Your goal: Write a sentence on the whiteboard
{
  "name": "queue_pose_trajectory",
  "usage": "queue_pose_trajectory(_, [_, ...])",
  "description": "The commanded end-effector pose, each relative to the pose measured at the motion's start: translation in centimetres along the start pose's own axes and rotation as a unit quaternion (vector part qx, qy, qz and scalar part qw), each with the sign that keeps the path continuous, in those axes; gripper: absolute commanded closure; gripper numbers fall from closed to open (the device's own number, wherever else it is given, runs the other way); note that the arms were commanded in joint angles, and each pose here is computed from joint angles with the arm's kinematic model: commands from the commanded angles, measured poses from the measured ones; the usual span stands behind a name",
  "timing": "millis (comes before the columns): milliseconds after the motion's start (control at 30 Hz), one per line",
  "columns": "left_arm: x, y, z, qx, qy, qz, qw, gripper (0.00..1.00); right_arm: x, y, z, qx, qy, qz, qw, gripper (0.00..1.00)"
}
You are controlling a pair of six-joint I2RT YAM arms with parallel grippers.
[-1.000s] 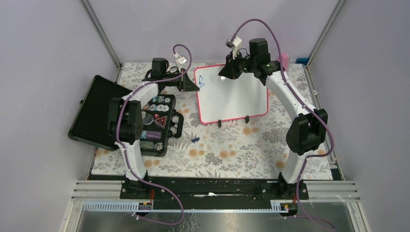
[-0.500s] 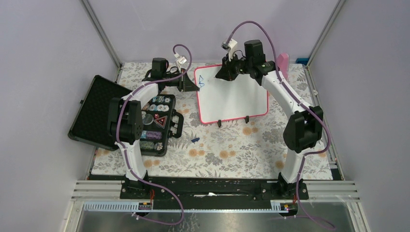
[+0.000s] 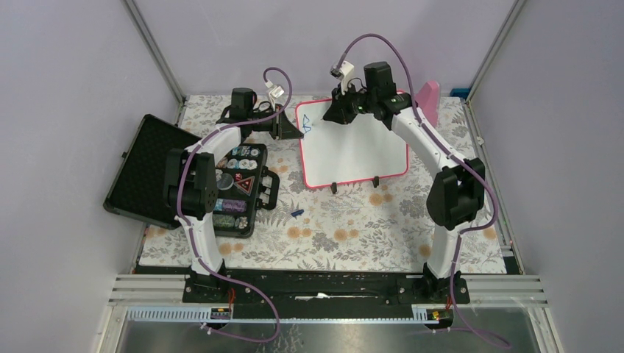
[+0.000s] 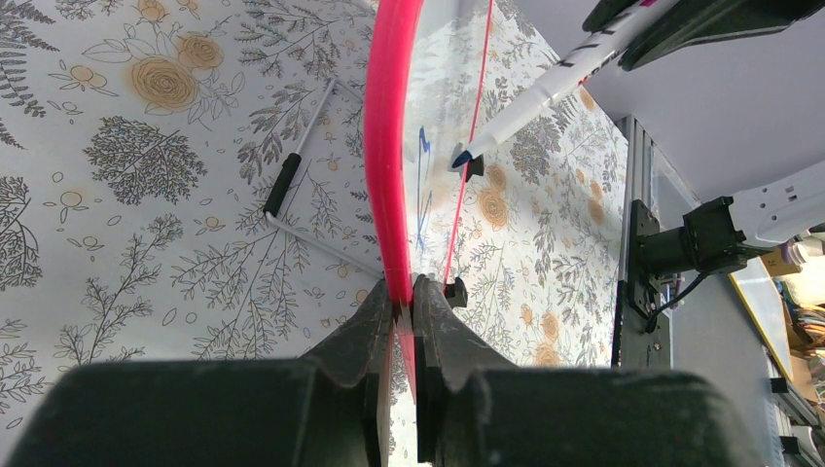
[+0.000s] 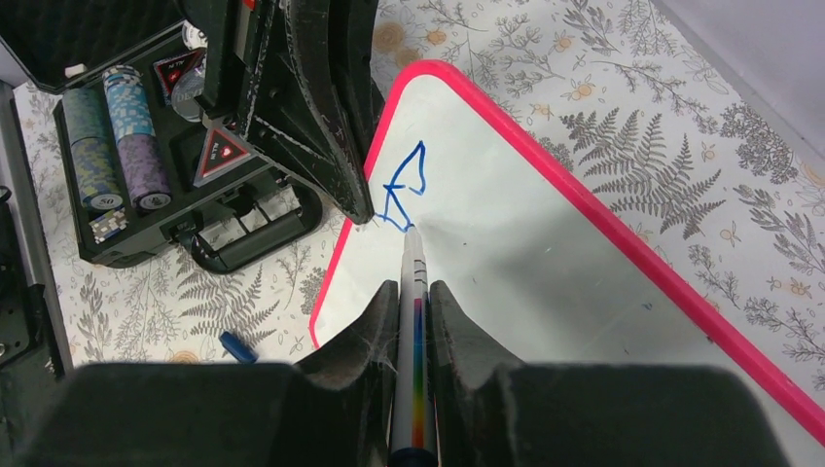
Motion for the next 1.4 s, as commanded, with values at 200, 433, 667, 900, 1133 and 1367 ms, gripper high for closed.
queue_pose_trajectory(200, [-0.8,-1.3,-0.2,0.014,-0.027,-0.017,0.999,1.0,-0.6,-0.6,2.3,-0.021,0.031,-0.024,0.999,1.0])
queue_pose_trajectory(433, [-0.8,-1.3,0.0,0.013,-0.028,-0.016,0.999,1.0,-0.9,-0.4,1.8,-0.012,0.036,-0.037,0.999,1.0])
queue_pose_trajectory(667, [-0.8,-1.3,0.0,0.013,-0.028,-0.016,0.999,1.0,-0.6,0.1,1.0,-0.002,0.043,-0.041,0.998,1.0])
queue_pose_trajectory(900, [-0.7,-1.3,0.0,0.012,-0.027,-0.016,0.999,1.0,-0.2,0.5,0.6,0.0,0.042,-0.038,0.998,1.0])
queue_pose_trajectory(1133, [-0.7,-1.3,0.1,0.012,-0.028,-0.016,0.999,1.0,-0.1,0.2,-0.2,0.009,0.034,-0.031,0.999,1.0])
queue_pose_trajectory(1367, [-0.6,-1.3,0.0,0.012,-0.027,-0.016,0.999,1.0,0.0,0.2,-0.2,0.007,0.033,-0.026,0.999,1.0])
Point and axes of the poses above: each gripper's point midway between its finger pads, its own y axis back along the fingers, its own x axis along the line the jaws close on, z = x × y, the point moved 7 cm from there along y, back along the fingers, and after that the axes turned 2 degrees about y, right-handed, at the moved point
